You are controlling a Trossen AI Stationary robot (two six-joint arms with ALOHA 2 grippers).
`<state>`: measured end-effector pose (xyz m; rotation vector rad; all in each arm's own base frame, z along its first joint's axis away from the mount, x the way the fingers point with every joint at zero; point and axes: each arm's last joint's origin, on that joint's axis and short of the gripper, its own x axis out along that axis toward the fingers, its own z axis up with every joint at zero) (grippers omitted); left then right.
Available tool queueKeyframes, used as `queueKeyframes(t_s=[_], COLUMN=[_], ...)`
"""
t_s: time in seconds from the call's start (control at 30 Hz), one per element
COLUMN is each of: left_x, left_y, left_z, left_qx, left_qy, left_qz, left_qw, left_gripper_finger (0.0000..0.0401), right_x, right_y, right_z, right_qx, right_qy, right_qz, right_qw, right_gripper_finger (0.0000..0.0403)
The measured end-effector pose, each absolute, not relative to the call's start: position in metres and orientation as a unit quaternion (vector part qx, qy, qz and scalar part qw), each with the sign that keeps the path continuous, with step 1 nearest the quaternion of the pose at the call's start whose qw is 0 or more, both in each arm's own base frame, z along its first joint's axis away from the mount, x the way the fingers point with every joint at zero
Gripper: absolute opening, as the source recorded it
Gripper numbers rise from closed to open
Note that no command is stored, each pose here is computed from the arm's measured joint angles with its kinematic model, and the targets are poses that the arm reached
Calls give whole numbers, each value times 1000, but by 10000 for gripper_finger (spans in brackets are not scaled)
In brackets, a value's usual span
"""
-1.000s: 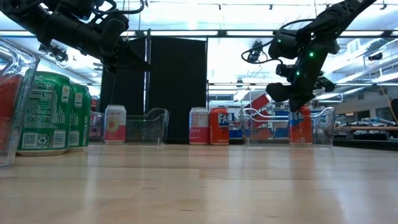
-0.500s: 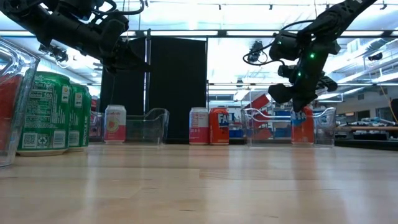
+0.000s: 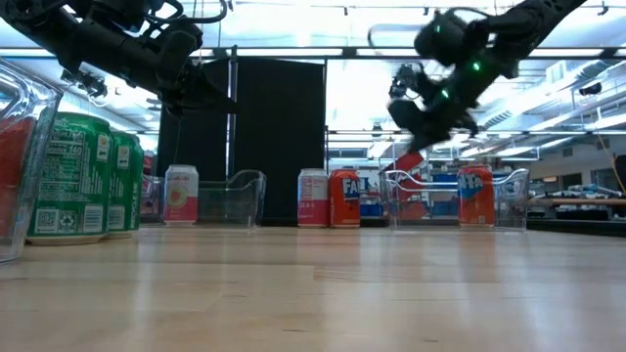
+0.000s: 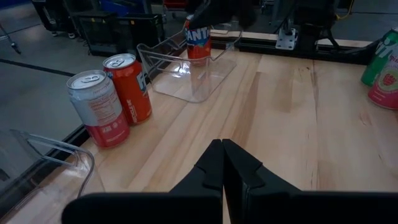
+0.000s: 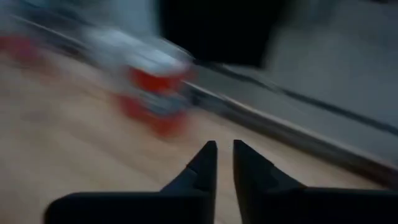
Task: Sort soda cans
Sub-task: Put the red soda can into the top right transparent bin
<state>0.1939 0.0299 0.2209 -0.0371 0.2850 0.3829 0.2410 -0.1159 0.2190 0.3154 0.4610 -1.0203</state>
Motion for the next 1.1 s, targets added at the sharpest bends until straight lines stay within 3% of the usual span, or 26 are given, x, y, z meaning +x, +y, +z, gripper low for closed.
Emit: queueKeyframes(t_s=[0.17, 0.4, 0.57, 0.8, 1.1], left_x=[194, 194, 195, 195, 196], left_y=[30, 30, 30, 30, 30], left_z=[222, 223, 224, 227, 228], left_qx=[-19, -16, -4, 4, 12], left_qy=[134, 132, 130, 114, 109], left_qz=[190, 189, 188, 187, 186], left_qw=[972, 973, 974, 976, 976], left_gripper_finger=[1, 1, 1, 1, 1], right_x=[257, 257, 257, 275, 316], right_y=[-112, -122, -124, -130, -162], right_z=[239, 248, 249, 245, 261], right_qx=[135, 129, 133, 123, 60], right_qy=[129, 92, 85, 92, 219], right_qz=[-385, -360, -349, -332, -336], right_qw=[904, 919, 924, 931, 914], right_gripper_finger=[118, 254, 317, 333, 325])
